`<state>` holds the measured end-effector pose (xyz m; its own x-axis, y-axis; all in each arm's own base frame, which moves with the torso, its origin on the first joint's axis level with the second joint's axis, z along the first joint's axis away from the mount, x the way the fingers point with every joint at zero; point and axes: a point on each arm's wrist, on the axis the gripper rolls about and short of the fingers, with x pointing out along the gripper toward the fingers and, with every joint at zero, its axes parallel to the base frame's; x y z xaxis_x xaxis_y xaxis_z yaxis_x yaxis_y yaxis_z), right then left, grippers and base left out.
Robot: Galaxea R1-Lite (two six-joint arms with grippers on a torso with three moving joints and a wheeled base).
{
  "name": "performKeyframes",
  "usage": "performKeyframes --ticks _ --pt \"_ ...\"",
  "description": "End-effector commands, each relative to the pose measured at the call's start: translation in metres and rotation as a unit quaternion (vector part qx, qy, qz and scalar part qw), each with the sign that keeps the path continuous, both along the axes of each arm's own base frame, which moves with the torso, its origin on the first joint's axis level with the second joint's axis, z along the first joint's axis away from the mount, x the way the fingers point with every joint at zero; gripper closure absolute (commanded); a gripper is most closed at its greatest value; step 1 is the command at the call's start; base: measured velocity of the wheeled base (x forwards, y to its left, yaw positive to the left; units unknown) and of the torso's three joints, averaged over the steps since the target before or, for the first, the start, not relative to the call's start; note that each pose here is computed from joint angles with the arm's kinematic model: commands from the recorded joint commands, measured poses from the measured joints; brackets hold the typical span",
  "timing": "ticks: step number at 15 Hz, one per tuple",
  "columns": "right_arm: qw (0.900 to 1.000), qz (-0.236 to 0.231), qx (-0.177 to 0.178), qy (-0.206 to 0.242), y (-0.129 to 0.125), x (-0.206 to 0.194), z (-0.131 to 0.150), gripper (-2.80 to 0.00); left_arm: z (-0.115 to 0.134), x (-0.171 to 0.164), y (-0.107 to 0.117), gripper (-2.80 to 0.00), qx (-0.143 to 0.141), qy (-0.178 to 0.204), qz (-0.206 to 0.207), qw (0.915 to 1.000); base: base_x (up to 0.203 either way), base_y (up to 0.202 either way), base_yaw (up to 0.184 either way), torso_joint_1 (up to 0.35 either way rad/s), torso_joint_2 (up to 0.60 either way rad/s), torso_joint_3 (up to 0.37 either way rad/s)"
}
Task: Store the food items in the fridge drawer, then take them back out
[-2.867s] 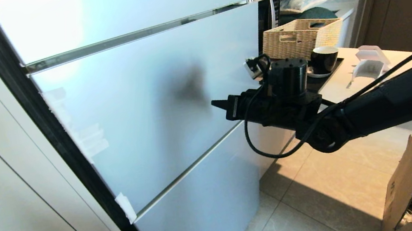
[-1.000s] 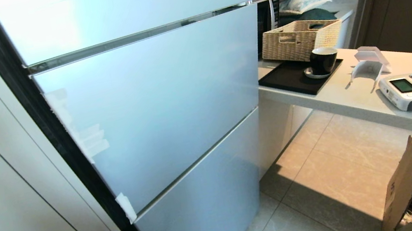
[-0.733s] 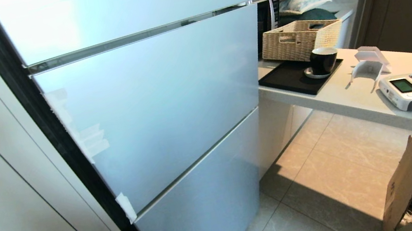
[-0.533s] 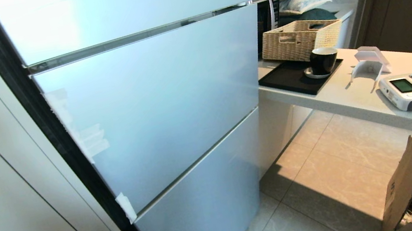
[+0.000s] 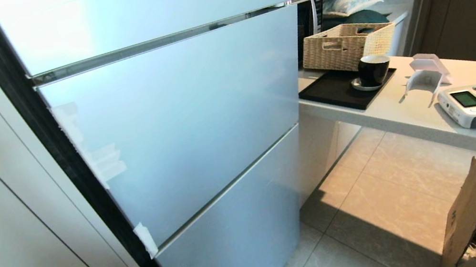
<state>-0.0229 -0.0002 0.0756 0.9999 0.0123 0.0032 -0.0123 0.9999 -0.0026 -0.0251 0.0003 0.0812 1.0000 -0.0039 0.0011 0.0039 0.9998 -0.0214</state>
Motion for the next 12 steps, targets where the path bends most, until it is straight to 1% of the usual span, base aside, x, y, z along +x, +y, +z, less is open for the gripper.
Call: performKeyframes --ticks 1,2,4,6,9,11,12 --pt "1.000 0.000 0.000 0.001 0.000 0.000 0.000 0.00 0.038 -0.009 0.000 0.00 -0.027 -0.062 -0.011 0.9977 0.000 0.000 0.000 0.000 0.00 0.000" --pt "1.000 0.001 0.000 0.001 0.000 0.000 0.000 0.00 0.055 -0.007 -0.001 0.00 -0.041 -0.059 -0.023 0.9971 0.000 0.000 0.000 0.000 0.00 0.000" --pt "1.000 0.000 0.000 0.001 0.000 0.000 0.000 0.00 0.081 0.010 -0.001 0.00 -0.074 -0.024 -0.046 0.9959 0.000 0.000 0.000 0.000 0.00 0.000" --pt "1.000 0.001 0.000 0.001 0.000 0.000 0.000 0.00 0.099 0.035 -0.003 0.00 -0.096 0.019 -0.079 0.9921 0.000 0.000 0.000 0.000 0.00 0.000" --pt "1.000 0.000 0.000 0.001 0.000 0.000 0.000 0.00 0.114 0.076 -0.011 0.00 -0.131 0.057 -0.131 0.9810 0.000 0.000 0.000 0.000 0.00 0.000" --pt "1.000 0.001 0.000 0.002 0.000 0.000 0.000 0.00 0.117 0.108 -0.016 0.00 -0.144 0.079 -0.145 0.9758 0.000 0.000 0.000 0.000 0.00 0.000" --pt "1.000 0.000 0.000 0.001 0.000 0.000 0.000 0.00 0.118 0.125 -0.019 0.00 -0.148 0.084 -0.147 0.9743 0.000 0.000 0.000 0.000 0.00 0.000"
